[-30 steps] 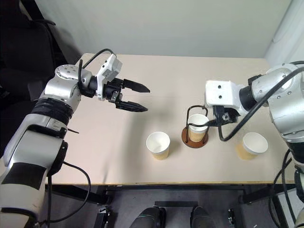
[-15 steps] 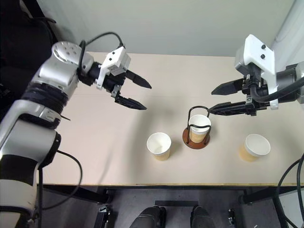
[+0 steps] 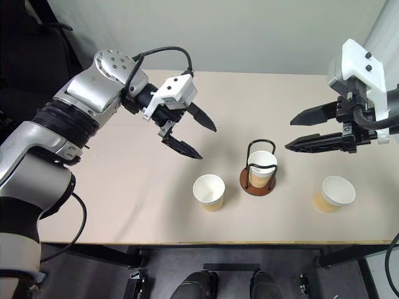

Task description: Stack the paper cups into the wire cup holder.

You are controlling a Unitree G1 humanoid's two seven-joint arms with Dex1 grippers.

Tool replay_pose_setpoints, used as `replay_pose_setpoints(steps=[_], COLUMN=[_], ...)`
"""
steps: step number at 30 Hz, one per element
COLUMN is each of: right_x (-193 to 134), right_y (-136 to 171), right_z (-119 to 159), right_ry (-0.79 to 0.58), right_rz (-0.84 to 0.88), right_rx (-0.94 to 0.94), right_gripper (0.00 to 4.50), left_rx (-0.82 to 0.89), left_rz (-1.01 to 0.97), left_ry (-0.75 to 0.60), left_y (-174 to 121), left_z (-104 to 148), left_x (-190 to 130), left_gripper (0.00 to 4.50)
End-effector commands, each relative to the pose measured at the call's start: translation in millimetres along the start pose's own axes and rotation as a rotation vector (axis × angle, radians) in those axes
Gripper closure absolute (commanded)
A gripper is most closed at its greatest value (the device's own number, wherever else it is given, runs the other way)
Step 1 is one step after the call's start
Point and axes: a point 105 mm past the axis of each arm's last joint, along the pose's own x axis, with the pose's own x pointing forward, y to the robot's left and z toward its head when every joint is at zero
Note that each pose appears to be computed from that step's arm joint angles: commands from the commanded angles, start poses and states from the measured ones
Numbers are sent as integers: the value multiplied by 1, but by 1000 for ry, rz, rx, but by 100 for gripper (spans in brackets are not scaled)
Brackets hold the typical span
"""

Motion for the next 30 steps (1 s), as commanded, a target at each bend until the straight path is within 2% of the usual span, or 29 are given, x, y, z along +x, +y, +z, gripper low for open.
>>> replay_pose_setpoints(steps=[1,9,14,30], right_x=[-2,-3,-4,-8], right_y=[-5,-11,-8,-4], right_z=[10,15,12,12], right_ry=[-46,-80,-67,-50], right_rz=[-27,-27,-6,28], right_rx=[-64,-66,-48,-34], right_gripper=[188,188,188,188], left_rx=[14,-24,-28,-23], left_rz=[-61,-107,-110,-108], left_ry=[0,12,12,113], left_y=[-10,-15,-11,-3], left_z=[2,-5,1,-17], left_x=[2,14,19,42], left_gripper=[0,0,0,0])
